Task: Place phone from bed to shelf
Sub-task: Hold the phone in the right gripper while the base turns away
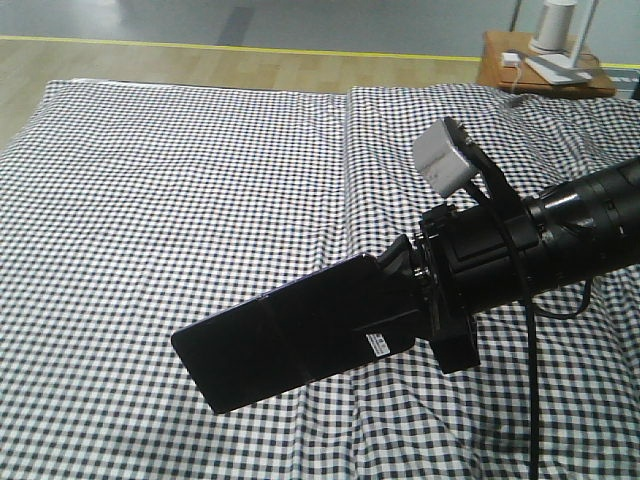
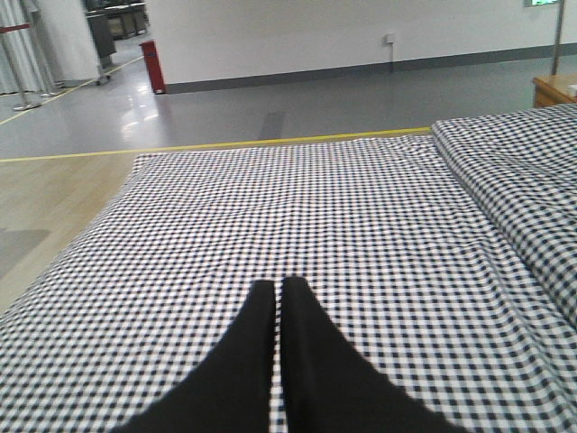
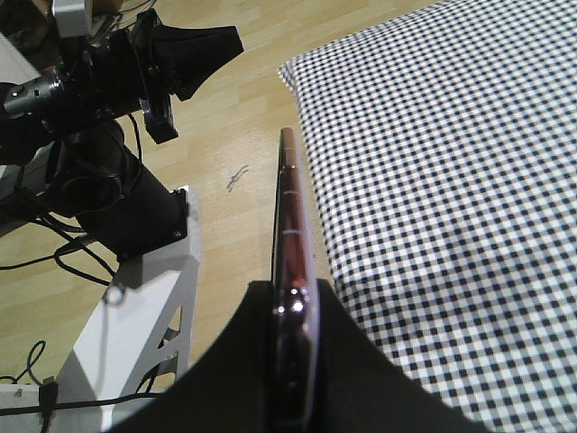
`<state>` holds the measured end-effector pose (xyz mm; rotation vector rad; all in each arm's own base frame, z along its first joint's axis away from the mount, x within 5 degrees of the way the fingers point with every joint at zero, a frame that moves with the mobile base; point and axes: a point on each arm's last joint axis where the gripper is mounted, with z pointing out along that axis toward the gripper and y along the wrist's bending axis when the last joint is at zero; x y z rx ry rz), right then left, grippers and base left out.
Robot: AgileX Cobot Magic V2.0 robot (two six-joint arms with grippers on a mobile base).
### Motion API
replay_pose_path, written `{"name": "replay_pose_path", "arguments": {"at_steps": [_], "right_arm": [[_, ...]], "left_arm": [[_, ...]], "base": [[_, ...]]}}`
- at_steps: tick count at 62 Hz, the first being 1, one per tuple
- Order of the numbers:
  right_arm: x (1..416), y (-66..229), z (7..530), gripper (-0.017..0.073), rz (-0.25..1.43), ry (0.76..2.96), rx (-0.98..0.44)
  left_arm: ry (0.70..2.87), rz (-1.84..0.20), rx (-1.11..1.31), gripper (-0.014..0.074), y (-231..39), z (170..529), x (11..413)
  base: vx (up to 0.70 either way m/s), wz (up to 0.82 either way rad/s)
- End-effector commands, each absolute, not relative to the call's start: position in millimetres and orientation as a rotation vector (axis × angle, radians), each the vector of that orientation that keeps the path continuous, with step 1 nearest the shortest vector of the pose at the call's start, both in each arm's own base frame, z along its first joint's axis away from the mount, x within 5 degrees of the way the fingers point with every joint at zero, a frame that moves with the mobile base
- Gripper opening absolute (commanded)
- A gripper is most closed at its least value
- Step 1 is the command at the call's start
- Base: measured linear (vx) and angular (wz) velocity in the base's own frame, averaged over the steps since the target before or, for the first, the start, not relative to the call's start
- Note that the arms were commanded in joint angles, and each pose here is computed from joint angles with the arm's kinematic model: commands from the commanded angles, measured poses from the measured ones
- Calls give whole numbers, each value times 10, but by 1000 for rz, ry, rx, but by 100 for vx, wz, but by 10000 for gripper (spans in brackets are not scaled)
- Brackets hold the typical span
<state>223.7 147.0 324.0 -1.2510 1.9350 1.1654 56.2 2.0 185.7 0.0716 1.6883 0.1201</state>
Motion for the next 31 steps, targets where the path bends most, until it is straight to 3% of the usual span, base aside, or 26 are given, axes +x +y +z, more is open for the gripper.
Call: {"name": "replay_pose_path", "arguments": {"at_steps": [1, 31], "right_arm": [[2120, 1482, 3469, -2, 1272, 1824, -1255], [2120, 1482, 3469, -2, 1272, 1824, -1255]], "left_arm": [[1581, 112, 58, 1, 18, 2003, 549], [1581, 112, 58, 1, 18, 2003, 549]], "base": [[-7, 27], [-9, 36]]}}
